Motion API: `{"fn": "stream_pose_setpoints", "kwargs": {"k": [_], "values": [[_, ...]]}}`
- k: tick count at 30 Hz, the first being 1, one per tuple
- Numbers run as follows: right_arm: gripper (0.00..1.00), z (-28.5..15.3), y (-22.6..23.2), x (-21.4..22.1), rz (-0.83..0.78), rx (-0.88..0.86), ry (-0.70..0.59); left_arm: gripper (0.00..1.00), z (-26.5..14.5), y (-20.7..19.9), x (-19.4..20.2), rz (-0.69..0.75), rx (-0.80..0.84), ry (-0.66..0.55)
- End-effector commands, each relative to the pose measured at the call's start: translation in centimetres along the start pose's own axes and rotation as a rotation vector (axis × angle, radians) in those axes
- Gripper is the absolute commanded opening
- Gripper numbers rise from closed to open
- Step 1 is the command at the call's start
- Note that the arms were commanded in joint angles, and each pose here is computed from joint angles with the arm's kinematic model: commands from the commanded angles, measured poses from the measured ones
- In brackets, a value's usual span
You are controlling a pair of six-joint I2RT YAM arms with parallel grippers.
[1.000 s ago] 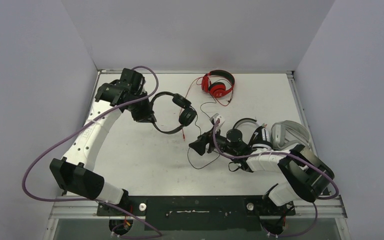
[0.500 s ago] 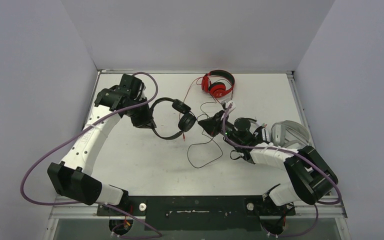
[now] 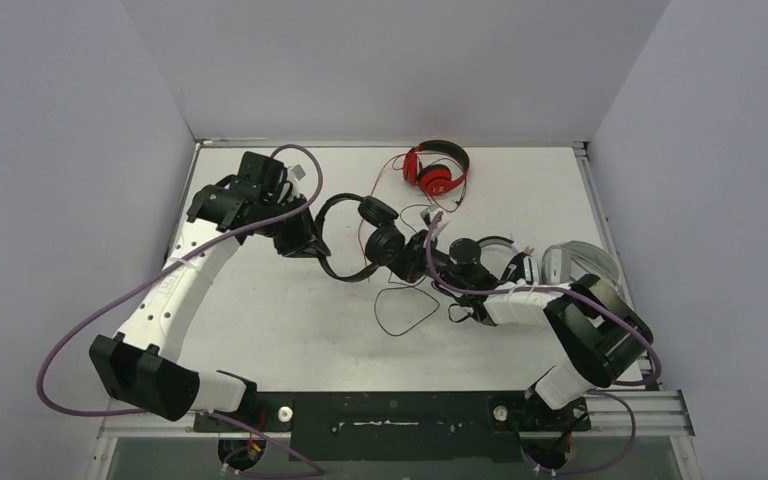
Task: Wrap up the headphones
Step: Wrap the headphones cable around the headphones.
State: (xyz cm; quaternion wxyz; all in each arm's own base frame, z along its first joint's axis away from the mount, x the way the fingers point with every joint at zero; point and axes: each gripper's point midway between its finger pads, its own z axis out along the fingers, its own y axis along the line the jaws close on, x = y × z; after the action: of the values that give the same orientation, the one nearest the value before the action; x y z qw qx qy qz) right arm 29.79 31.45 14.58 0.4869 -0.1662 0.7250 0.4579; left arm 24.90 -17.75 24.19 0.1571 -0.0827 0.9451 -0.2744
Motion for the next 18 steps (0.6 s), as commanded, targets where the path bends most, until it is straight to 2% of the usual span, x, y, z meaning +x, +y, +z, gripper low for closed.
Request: {"fn": "stream_pose_setpoints", "kwargs": {"k": [1,11,18], "values": [[0.10,0.5,4.5,-1.8,-0.029,-0.154,-0.081,0.00,-1.0,-4.4,-0.3,0.046,0.194,-0.022],[0.32,-1.6,8.6,-0.9,-0.043,-0.298,-0.125,0.00,-1.0,-7.4,-0.6,-0.015,0.342,-0.017],[0.33,-1.5,10.6,1.1,-0.032,-0.340,-0.088,0.00,-1.9,-9.8,-1.4,-0.113,0.469,-0.048]]}}
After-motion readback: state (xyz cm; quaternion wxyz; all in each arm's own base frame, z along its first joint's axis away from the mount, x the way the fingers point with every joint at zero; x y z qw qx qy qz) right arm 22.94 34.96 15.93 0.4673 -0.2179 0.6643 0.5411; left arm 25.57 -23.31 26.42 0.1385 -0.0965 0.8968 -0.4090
